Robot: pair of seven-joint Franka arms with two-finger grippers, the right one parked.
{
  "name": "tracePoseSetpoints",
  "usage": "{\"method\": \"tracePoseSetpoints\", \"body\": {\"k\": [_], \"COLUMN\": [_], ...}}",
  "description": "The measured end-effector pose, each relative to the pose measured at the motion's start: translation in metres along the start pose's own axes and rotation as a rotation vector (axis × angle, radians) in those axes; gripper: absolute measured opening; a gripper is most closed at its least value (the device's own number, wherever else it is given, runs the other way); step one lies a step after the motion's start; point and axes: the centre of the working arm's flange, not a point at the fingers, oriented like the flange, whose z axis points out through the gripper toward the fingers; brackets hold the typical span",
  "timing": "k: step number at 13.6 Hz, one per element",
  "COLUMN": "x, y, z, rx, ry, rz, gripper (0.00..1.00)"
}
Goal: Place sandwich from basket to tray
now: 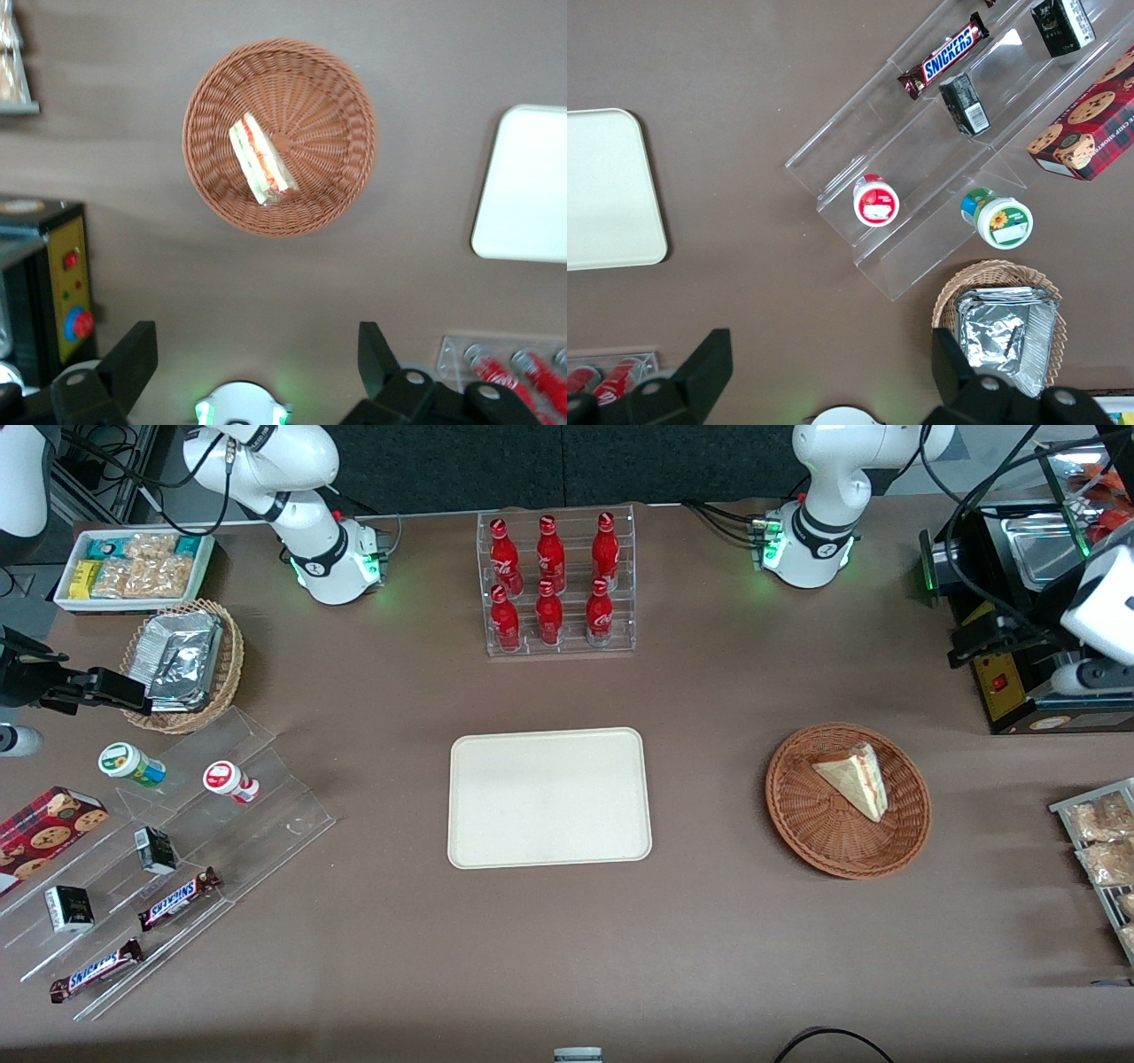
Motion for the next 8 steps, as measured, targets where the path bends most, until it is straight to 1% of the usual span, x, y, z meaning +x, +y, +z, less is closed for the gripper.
{"method": "tracePoseSetpoints", "body": {"k": [2, 3, 5, 8], "x": [0.019, 0.030, 0.049, 0.061], "y": [0.003, 0.004, 0.005, 0.004], "z": [0.027, 0.043, 0.078, 0.134], "rx": [0.016, 0.025, 0.031, 0.019], "ry": [-0.039, -0.041, -0.016, 0.026], "rz": [-0.123, -0.188, -0.333, -0.511], "gripper": [1.00, 1.00, 1.00, 1.00]}}
